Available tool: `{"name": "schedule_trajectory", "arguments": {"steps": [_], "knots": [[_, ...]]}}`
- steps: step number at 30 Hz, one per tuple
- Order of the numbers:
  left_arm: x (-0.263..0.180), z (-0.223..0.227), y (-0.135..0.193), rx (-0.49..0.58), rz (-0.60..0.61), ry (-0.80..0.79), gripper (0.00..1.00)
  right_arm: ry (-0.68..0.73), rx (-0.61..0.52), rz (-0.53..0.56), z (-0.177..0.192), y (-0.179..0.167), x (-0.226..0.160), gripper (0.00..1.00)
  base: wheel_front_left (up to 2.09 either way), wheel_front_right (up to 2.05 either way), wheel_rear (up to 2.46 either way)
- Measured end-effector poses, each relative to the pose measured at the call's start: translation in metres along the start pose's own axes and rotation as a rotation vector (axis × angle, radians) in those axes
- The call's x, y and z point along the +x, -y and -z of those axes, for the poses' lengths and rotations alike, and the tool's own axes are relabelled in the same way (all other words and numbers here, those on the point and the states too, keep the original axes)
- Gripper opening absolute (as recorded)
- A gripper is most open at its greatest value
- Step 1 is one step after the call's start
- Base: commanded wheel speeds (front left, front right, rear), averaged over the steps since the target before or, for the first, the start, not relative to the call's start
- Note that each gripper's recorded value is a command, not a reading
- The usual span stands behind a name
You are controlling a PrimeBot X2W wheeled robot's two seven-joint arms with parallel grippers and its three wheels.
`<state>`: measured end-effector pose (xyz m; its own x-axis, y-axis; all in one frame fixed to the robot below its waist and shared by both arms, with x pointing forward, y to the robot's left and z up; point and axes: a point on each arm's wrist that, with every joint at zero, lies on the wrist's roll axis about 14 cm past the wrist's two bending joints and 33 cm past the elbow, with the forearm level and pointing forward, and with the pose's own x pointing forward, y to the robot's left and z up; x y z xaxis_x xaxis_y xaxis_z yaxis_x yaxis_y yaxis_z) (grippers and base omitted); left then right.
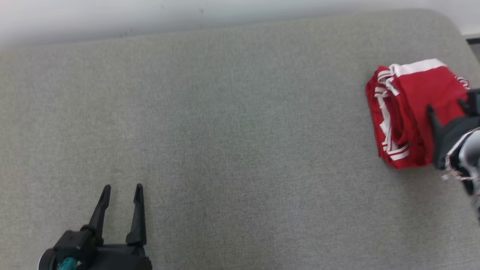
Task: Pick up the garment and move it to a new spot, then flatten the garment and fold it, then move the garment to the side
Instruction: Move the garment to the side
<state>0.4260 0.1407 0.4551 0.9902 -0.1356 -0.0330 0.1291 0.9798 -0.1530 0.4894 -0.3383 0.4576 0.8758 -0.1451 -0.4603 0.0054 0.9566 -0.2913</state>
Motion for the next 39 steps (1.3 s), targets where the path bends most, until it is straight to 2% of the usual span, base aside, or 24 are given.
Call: {"name": "schedule_trajectory", "arguments": {"steps": [7,15,20,27,39], "knots": [[-0.025,-0.021,-0.004,-0.012,-0.028,0.046,1.00,0.227,0.122,-0.086,-0.027,-0.044,-0.040,1.00,0.00,0.00,0.00],[-0.051,-0.047,-0.016,-0.018,-0.094,0.118,1.00,0.427,0.290,-0.126,-0.037,-0.068,-0.098,1.00,0.00,0.00,0.00],[-0.064,-0.056,-0.021,-0.020,-0.120,0.147,1.00,0.515,0.316,-0.169,-0.040,-0.095,-0.126,1.00,0.00,0.00,0.00],[-0.073,-0.061,-0.029,-0.014,-0.144,0.162,1.00,0.547,0.321,-0.243,-0.038,-0.137,-0.144,1.00,0.00,0.00,0.00],[-0.083,-0.056,-0.037,-0.017,-0.170,0.150,1.00,0.495,0.351,-0.271,-0.015,-0.165,-0.159,1.00,0.00,0.00,0.00]]}}
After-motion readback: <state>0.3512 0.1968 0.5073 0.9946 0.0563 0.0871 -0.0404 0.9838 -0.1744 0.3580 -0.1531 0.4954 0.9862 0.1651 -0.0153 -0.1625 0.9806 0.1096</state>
